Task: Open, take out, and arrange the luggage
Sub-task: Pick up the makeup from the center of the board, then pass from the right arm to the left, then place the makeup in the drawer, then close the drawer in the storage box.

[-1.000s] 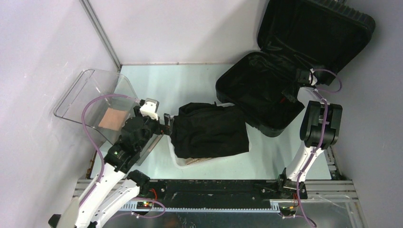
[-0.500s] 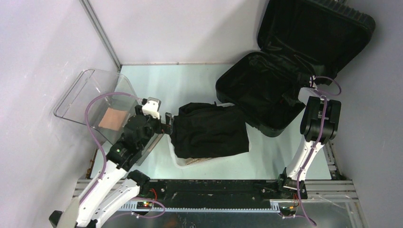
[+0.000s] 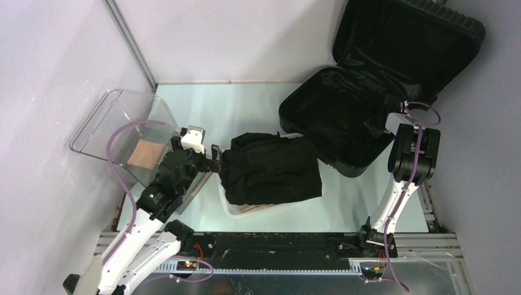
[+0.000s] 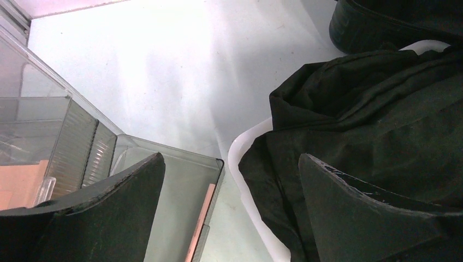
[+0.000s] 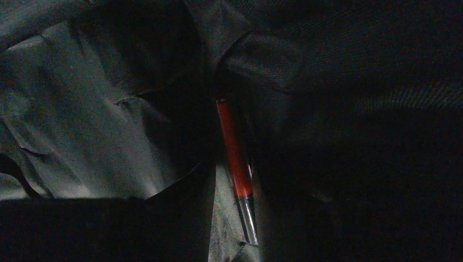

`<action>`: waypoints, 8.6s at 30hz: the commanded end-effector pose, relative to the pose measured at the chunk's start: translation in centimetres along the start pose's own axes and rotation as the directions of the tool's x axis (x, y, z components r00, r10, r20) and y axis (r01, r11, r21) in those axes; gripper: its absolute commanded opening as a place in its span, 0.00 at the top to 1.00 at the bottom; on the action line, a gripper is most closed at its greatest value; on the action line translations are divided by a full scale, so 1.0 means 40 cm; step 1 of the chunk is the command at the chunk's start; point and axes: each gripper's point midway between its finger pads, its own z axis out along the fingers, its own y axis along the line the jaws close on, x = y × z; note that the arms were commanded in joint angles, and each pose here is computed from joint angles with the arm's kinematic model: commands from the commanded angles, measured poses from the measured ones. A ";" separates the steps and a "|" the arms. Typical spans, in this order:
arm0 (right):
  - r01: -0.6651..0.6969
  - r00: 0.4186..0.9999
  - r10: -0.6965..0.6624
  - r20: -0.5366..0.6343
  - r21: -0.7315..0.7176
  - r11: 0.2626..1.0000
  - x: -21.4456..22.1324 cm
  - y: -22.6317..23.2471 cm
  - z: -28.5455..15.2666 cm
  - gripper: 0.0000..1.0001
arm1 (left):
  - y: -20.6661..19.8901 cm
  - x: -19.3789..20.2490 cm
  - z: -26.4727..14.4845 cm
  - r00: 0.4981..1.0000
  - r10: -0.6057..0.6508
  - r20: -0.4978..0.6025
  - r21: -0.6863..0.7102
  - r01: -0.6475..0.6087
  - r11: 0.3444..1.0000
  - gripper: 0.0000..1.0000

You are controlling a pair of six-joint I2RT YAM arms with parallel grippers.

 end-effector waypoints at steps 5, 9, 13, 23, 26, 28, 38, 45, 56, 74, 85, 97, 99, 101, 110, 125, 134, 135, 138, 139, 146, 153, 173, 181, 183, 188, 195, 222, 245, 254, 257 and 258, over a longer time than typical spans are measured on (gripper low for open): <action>0.001 1.000 -0.001 -0.027 -0.024 1.000 0.010 0.024 0.008 0.75 | 0.016 -0.023 -0.003 0.999 0.016 0.044 -0.032 -0.015 0.999 0.00; 0.014 1.000 -0.014 -0.014 -0.007 1.000 0.000 0.014 -0.006 0.77 | 0.014 -0.023 -0.002 0.999 0.016 0.044 -0.029 -0.015 0.999 0.00; 0.027 1.000 -0.027 -0.003 -0.041 0.999 -0.012 0.032 -0.012 0.80 | 0.013 -0.021 -0.002 0.999 0.016 0.041 -0.027 -0.015 1.000 0.00; 0.219 0.975 -0.209 0.074 -0.167 0.961 -0.058 0.108 -0.130 0.82 | -0.015 -0.032 -0.007 1.000 0.003 0.009 0.034 -0.003 0.999 0.01; 0.255 0.965 -0.234 0.122 -0.206 0.945 -0.076 0.135 -0.192 0.82 | -0.039 -0.042 -0.011 1.000 -0.014 -0.003 0.083 0.014 0.996 0.03; 0.273 0.959 -0.245 0.144 -0.231 0.934 -0.081 0.150 -0.228 0.83 | -0.052 -0.058 -0.016 1.000 -0.030 -0.004 0.110 0.030 0.994 0.04; 0.320 0.947 -0.286 0.143 -0.426 0.846 0.027 0.242 -0.419 0.83 | -0.157 -0.222 -0.068 0.975 -0.222 -0.010 0.316 0.213 0.924 0.11; 0.398 0.903 -0.403 0.146 -0.636 0.662 0.260 0.298 -0.607 0.83 | -0.219 -0.293 -0.079 0.908 -0.406 -0.107 0.385 0.414 0.825 0.15; 0.400 0.820 -0.498 0.282 -0.905 0.144 0.616 0.353 -1.007 0.84 | -0.362 -0.378 -0.084 0.748 -0.593 -0.300 0.575 0.637 0.514 0.18; 0.262 0.823 -0.505 0.258 -0.963 -0.066 0.794 0.340 -1.226 0.83 | -0.474 -0.376 -0.083 0.756 -0.503 -0.419 0.702 0.621 0.348 0.46; 0.270 0.819 -0.517 0.248 -0.962 -0.034 0.800 0.335 -1.207 0.79 | -0.487 -0.376 -0.095 0.759 -0.493 -0.425 0.720 0.613 0.324 1.00; 0.390 0.788 -0.554 0.270 -0.915 0.108 0.738 0.233 -1.151 0.12 | -0.356 -0.325 -0.047 0.892 -0.377 -0.250 0.564 0.451 0.692 1.00; 0.393 0.792 -0.559 0.246 -0.906 0.158 0.723 0.203 -1.139 0.01 | -0.293 -0.306 -0.042 0.941 -0.287 -0.178 0.486 0.338 0.806 1.00; 0.386 0.797 -0.558 0.233 -0.906 0.173 0.713 0.179 -1.139 0.01 | -0.214 -0.286 -0.037 0.973 -0.198 -0.117 0.365 0.227 0.903 1.00; 0.355 0.856 -0.477 0.199 -0.897 0.263 0.650 0.115 -1.105 0.00 | 0.047 -0.173 -0.032 0.941 0.296 -0.162 -0.028 -0.304 0.952 1.00; 0.377 0.826 -0.533 0.185 -0.884 0.277 0.639 0.058 -1.054 0.02 | 0.171 0.132 0.088 0.821 0.307 -0.482 -0.116 -0.407 0.906 0.99; 0.366 0.846 -0.500 0.186 -0.884 0.290 0.596 0.042 -1.058 0.02 | 0.154 0.244 0.095 0.763 0.294 -0.576 -0.051 -0.392 0.919 0.89; 0.368 0.845 -0.500 0.189 -0.884 0.288 0.595 0.041 -1.058 0.02 | 0.155 0.251 0.095 0.759 0.290 -0.583 -0.050 -0.390 0.919 0.88; 0.360 0.851 -0.494 0.180 -0.884 0.298 0.590 0.038 -1.057 0.03 | 0.147 0.284 0.097 0.736 0.301 -0.606 -0.007 -0.383 0.924 0.86; 0.357 0.857 -0.485 0.177 -0.882 0.308 0.584 0.037 -1.056 0.04 | 0.145 0.286 0.098 0.737 0.300 -0.605 -0.001 -0.378 0.926 0.85; 0.311 0.878 -0.458 0.140 -0.894 0.323 0.578 0.044 -1.067 0.05 | 0.149 0.277 0.097 0.741 0.260 -0.619 -0.022 -0.348 0.937 0.62; 0.315 0.874 -0.466 0.137 -0.890 0.329 0.580 0.039 -1.061 0.08 | 0.138 0.220 0.085 0.773 0.304 -0.556 0.017 -0.356 0.934 0.54; 0.265 0.886 -0.460 0.062 -0.882 0.391 0.578 0.030 -1.072 0.12 | -0.028 0.321 -0.030 0.585 0.793 -0.171 0.727 -0.468 0.503 0.68; 0.281 0.876 -0.478 0.069 -0.878 0.387 0.583 0.024 -1.067 0.12 | 0.000 0.366 -0.029 0.549 0.820 -0.165 0.710 -0.511 0.485 0.88; 0.285 0.876 -0.476 0.075 -0.877 0.387 0.580 0.025 -1.066 0.12 | 0.016 0.379 -0.031 0.516 0.837 -0.182 0.711 -0.519 0.475 0.97; 0.297 0.863 -0.498 0.083 -0.881 0.368 0.587 0.025 -1.066 0.12 | 0.045 0.390 -0.018 0.480 0.844 -0.237 0.701 -0.517 0.491 1.00; 0.321 0.844 -0.526 0.102 -0.883 0.343 0.588 0.038 -1.074 0.12 | 0.047 0.432 -0.005 0.461 0.846 -0.267 0.725 -0.483 0.492 1.00; 0.392 0.863 -0.454 0.223 -0.862 0.321 0.518 0.050 -1.111 0.12 | 0.207 0.410 0.087 0.397 0.801 -0.447 0.380 -0.726 0.572 1.00; 0.400 0.869 -0.438 0.230 -0.848 0.349 0.495 0.054 -1.122 0.12 | 0.321 0.396 0.077 0.387 0.656 -0.648 0.195 -0.748 0.634 1.00; 0.386 0.885 -0.395 0.247 -0.862 0.328 0.478 0.057 -1.151 0.13 | 0.356 0.394 0.075 0.366 0.612 -0.701 0.127 -0.780 0.613 1.00; 0.384 0.888 -0.401 0.225 -0.841 0.380 0.475 0.047 -1.130 0.13 | 0.363 0.391 0.075 0.371 0.600 -0.709 0.105 -0.786 0.610 1.00; 0.387 0.887 -0.407 0.217 -0.829 0.403 0.474 0.043 -1.121 0.12 | 0.366 0.386 0.077 0.377 0.596 -0.709 0.090 -0.790 0.607 1.00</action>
